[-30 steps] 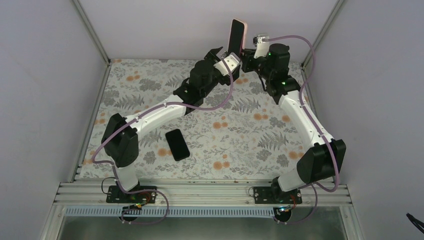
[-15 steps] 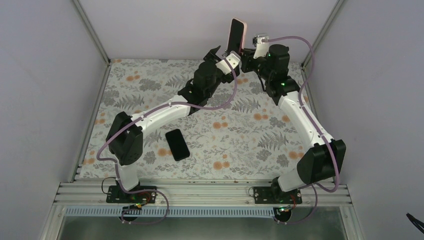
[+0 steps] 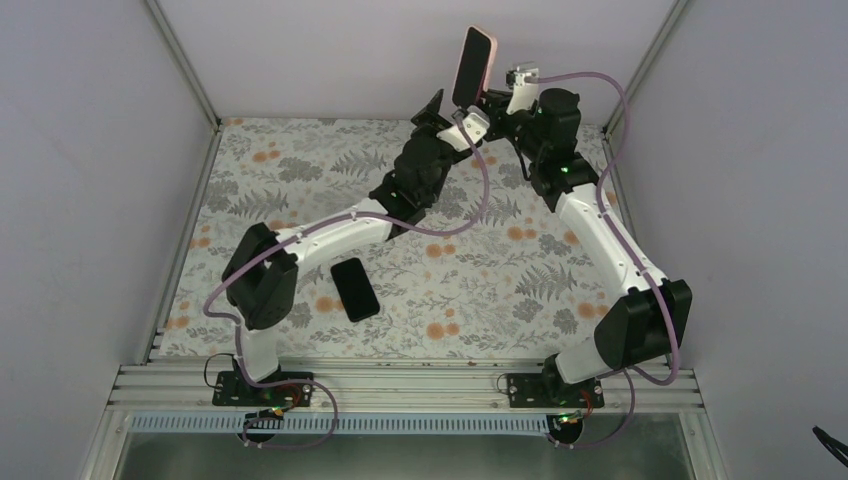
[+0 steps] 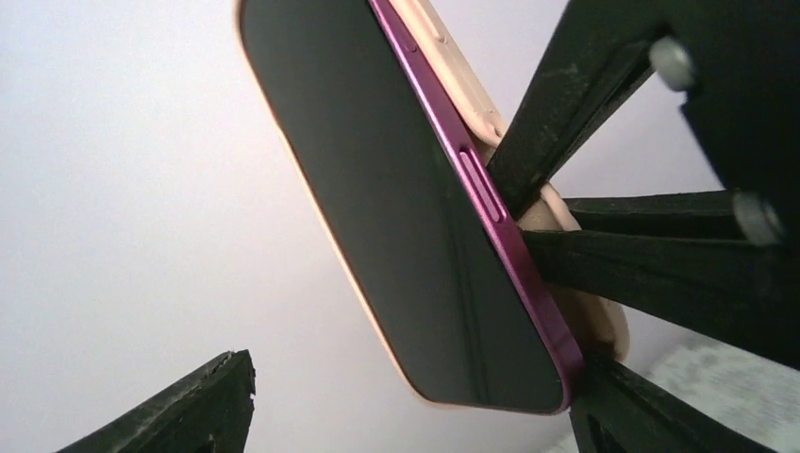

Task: Take the phone out of the phone case
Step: Remove the phone case from the phone.

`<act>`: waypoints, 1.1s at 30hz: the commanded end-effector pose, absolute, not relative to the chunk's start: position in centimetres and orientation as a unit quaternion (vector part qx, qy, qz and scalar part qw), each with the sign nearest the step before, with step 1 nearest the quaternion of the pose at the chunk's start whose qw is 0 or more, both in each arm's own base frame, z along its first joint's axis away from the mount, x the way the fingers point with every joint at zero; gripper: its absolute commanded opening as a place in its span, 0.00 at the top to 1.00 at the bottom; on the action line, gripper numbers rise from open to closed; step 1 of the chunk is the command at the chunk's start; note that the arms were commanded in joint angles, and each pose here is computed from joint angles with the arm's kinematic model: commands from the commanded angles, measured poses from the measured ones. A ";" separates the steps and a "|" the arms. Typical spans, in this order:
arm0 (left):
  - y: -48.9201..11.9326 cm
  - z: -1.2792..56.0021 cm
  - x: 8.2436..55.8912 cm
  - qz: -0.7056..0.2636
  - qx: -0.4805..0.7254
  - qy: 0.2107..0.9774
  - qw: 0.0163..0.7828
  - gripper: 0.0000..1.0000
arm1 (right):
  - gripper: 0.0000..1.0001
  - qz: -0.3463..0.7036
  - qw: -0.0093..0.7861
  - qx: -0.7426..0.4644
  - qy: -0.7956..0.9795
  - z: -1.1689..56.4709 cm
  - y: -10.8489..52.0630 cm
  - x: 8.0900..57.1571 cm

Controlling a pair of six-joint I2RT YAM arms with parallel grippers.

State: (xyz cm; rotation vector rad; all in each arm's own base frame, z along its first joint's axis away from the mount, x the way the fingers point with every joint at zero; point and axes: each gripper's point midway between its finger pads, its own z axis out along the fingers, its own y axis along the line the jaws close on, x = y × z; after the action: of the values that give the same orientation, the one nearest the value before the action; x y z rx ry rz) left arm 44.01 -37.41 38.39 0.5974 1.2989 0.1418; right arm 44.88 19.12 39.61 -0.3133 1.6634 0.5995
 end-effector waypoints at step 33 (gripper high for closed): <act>-35.3 42.1 39.6 0.279 0.165 0.381 0.866 0.40 | 0.97 0.320 0.542 -0.225 0.743 36.0 21.7 39.6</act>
State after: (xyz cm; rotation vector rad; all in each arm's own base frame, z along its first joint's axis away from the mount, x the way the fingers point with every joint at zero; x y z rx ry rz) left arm 40.41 -36.72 39.59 0.3669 0.8948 0.4787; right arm 42.45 20.33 38.65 -0.4467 1.6666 0.6855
